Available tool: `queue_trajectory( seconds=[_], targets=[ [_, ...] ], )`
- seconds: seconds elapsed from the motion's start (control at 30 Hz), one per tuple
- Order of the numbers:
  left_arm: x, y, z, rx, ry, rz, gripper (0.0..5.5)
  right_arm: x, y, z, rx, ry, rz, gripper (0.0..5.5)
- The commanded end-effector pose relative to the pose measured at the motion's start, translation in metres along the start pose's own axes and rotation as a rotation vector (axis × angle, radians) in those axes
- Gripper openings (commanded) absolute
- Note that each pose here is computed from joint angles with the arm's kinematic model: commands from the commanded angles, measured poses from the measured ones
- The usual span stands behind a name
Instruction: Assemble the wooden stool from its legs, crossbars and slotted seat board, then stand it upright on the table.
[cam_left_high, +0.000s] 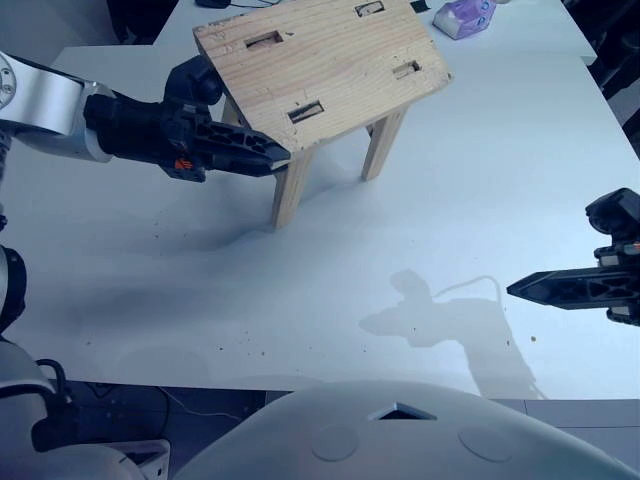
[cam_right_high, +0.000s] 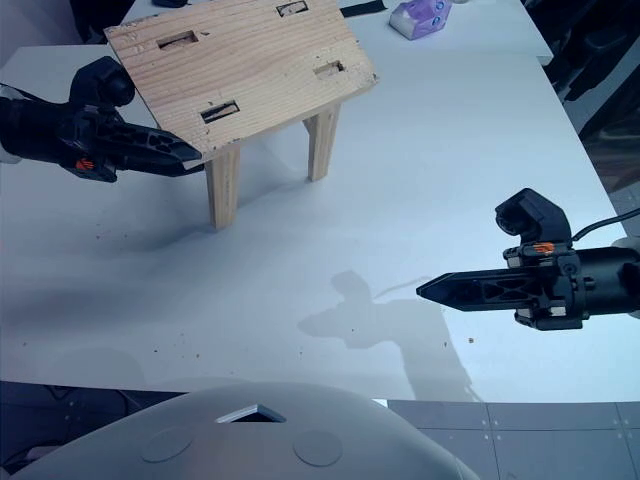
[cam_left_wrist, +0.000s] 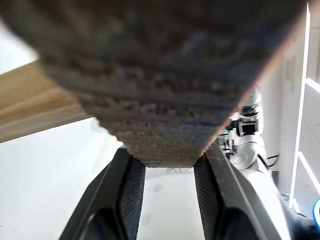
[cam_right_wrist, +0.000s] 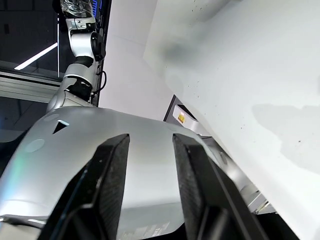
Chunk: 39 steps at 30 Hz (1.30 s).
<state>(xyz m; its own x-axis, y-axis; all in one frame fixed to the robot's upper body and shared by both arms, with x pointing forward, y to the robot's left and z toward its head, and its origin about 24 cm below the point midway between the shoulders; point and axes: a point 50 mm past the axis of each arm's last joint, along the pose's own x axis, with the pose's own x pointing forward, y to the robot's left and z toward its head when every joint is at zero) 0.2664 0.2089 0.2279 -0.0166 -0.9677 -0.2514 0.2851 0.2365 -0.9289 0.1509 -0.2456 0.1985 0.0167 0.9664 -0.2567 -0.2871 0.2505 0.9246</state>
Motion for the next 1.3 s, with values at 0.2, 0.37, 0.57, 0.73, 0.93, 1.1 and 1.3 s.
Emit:
queue_trajectory(
  seconds=[0.2,0.37,0.57,0.73,0.93,1.1,1.3],
  targets=[
    [-0.027,0.047,-0.043,-0.190,-0.124,0.043,1.47,0.003,-0.002,0.004,-0.049,-0.025,-0.025,1.61],
    [-0.025,0.068,-0.038,-0.124,-0.313,0.107,1.73,0.004,-0.001,0.005,-0.050,-0.013,-0.023,1.61],
    [-0.009,0.078,-0.039,-0.037,-0.514,0.189,2.69,0.007,-0.004,0.002,-0.053,-0.020,-0.026,1.61],
    [-0.002,0.060,-0.079,0.061,-0.365,0.130,2.82,0.015,-0.012,-0.005,-0.091,-0.080,-0.025,1.61],
    [0.002,0.042,-0.135,0.109,-0.204,0.081,2.82,0.032,-0.026,-0.021,-0.134,-0.244,-0.057,1.61],
    [-0.003,0.113,-0.133,0.354,-0.419,0.677,2.82,0.040,-0.076,-0.009,-0.255,-0.664,-0.496,1.61],
    [0.025,0.156,-0.118,0.701,-0.672,1.131,2.82,0.060,-0.136,-0.004,-0.409,-0.879,-0.978,1.61]
  ],
)
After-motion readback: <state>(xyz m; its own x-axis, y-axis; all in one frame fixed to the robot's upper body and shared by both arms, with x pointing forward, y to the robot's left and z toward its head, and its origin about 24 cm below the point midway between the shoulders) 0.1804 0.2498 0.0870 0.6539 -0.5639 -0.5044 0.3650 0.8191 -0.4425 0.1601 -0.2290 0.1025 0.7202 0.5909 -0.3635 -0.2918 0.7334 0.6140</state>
